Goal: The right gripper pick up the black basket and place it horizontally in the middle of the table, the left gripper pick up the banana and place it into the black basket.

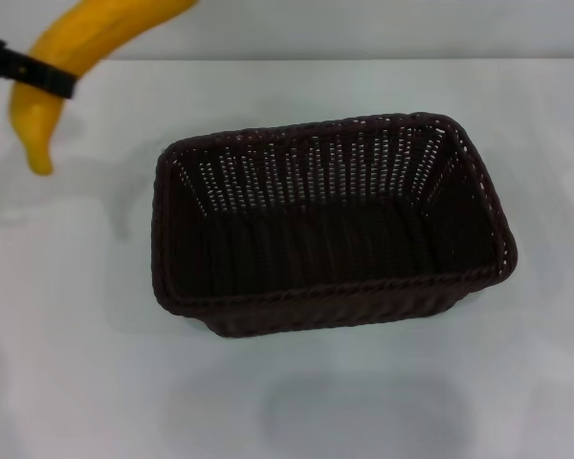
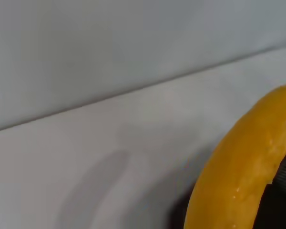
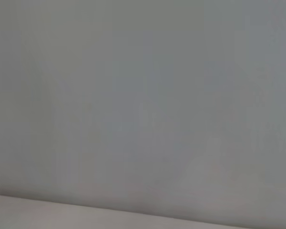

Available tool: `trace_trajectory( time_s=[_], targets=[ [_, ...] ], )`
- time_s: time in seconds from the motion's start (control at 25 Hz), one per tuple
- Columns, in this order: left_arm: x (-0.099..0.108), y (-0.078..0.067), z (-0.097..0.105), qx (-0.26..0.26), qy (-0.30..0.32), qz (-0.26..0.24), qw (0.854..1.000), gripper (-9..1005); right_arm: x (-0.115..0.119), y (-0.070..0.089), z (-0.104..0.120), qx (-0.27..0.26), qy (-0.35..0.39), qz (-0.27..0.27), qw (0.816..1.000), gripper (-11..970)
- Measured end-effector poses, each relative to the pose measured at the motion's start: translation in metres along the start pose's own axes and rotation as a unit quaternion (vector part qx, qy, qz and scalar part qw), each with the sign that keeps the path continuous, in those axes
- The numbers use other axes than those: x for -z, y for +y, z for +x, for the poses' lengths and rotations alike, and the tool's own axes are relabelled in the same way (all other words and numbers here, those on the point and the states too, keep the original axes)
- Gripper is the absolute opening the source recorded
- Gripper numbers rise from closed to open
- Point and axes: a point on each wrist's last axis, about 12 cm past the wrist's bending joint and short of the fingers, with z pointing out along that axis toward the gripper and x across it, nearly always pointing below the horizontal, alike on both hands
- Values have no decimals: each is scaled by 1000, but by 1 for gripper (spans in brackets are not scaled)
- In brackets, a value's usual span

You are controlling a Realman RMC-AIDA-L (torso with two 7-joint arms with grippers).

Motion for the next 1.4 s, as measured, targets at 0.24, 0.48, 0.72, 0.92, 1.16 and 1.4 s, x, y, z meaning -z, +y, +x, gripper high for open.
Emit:
trace_trajectory(
  time_s=[0.24,0.48,0.72,0.92,1.16,1.4],
  targets=[
    [-28,-26,-19,-45,49,38,997,504,-2,3,-1,11,-7,-7,1000,357],
    [-91,-64,-39,-87,97,85,988,505,-4,2,3,13,-12,-11,1000,358],
    [-105,-74,-44,-102,105,79,986,561,-5,-2,7,13,-8,-7,1000,358],
    [-101,-64,-38,-115,83,55,988,700,0,-10,8,10,-11,4,1000,358],
    [-60,-36,3,-160,-70,5,985,883,4,-15,11,9,-26,9,1000,357],
    [-10,-15,84,-165,-293,-92,937,883,13,-33,19,-16,-41,34,998,356]
  ],
)
